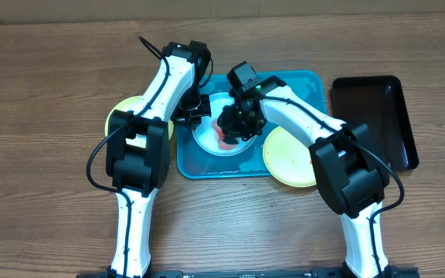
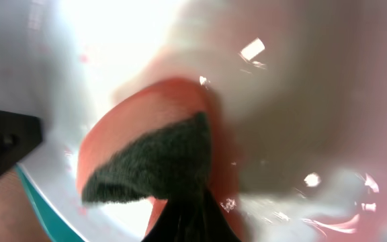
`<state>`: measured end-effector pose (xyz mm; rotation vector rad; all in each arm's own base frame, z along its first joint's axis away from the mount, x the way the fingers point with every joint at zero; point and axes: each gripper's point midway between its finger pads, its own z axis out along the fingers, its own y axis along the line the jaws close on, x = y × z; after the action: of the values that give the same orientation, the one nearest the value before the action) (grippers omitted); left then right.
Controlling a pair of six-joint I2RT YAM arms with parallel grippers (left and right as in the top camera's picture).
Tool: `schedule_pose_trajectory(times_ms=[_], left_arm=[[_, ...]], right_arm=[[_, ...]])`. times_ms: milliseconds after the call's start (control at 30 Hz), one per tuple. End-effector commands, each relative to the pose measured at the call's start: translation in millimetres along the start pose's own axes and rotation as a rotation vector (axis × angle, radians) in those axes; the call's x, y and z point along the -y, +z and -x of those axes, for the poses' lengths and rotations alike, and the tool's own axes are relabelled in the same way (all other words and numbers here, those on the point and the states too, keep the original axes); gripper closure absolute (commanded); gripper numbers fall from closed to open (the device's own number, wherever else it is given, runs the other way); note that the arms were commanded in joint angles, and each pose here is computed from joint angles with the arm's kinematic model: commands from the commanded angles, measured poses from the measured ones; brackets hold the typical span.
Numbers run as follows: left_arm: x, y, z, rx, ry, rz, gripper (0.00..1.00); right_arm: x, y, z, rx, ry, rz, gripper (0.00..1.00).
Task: Clean dirty plates on tray and stack at the side
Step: 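Continue scrubbing the white plate's red stains with the right-held sponge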
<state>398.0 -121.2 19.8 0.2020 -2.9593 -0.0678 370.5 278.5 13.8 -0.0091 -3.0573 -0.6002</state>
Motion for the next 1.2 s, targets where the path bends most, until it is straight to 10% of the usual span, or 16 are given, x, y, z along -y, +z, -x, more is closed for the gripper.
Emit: schedule_pose_trajectory(times_ms=[0, 467, 1167], left_arm=[[-3.4, -8.2, 0.9, 0.025, -0.004, 0.007, 0.96], [-3.3, -8.2, -1.0, 0.019, 0.001, 0.010, 0.96], [-3.2, -8.2, -0.7, 0.020, 0.001, 0.010, 0.96]], right_arm=[[29.3, -8.5, 8.2, 0.022, 0.043, -0.080, 0.96], [9.3, -27.4, 91.8, 0.383, -0.127, -0.050, 0.96], [-42.6, 5.6, 17.0, 0.168, -0.261, 0.006, 0.96]])
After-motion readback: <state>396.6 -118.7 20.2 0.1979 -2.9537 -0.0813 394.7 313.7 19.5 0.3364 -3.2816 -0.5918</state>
